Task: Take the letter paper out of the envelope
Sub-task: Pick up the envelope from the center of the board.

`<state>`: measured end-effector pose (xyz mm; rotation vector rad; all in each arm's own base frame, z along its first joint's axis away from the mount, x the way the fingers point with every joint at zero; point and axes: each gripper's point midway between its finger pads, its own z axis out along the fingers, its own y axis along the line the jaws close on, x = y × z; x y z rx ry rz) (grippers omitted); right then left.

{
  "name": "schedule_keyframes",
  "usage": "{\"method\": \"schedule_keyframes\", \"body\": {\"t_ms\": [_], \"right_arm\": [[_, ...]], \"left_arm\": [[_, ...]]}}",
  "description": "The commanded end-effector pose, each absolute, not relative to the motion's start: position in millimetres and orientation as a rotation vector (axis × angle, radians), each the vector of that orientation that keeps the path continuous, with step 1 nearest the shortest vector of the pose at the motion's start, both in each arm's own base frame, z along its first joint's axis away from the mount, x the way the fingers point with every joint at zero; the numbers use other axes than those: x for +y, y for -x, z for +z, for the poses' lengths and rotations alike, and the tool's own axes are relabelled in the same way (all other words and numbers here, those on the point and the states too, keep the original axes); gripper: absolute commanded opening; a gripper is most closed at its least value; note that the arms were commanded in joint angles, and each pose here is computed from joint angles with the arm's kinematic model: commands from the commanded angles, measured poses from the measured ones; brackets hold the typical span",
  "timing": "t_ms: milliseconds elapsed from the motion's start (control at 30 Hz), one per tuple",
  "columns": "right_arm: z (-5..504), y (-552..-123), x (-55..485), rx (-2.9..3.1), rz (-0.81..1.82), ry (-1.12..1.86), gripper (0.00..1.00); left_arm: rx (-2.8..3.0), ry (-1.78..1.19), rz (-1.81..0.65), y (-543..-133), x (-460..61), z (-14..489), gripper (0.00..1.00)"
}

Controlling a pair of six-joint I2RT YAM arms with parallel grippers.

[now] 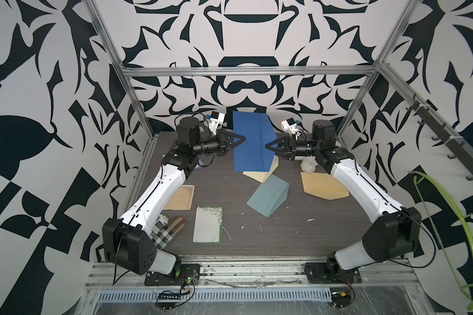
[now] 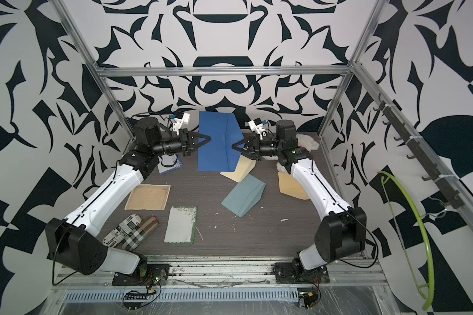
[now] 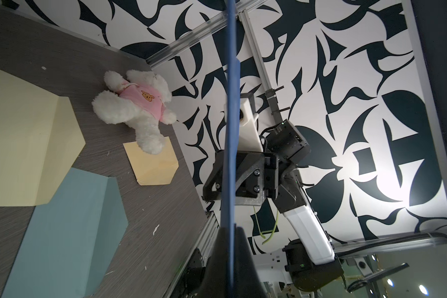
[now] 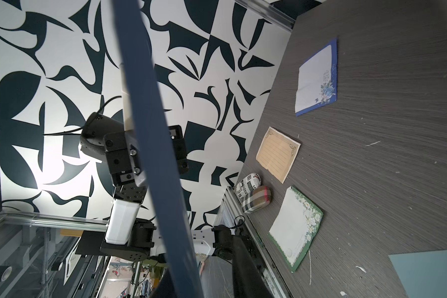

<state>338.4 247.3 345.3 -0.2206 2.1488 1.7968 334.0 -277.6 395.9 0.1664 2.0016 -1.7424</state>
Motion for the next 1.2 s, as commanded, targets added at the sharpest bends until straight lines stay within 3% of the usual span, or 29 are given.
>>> {"method": "schedule_keyframes", "body": {"t_ms": [0, 667, 1000, 1167], "right_arm": [[364, -335, 245, 2.057, 1.781, 0.261, 0.30], [371, -323, 280, 1.895, 1.962, 0.189, 0.31], [396, -321, 285, 1.817, 2.009, 0.182, 0.16], [397, -321, 284, 1.817, 2.005, 0.164, 0.04]], "left_arm": [[1.953, -0.185, -1.780, -335, -278, 413, 0.00], [1.929, -0.156, -1.826, -345, -282, 410, 0.00], [1.958, -0.133, -1.814, -348, -283, 394, 0.00], [1.968, -0.129, -1.807, -349, -283, 388, 0.00]]}}
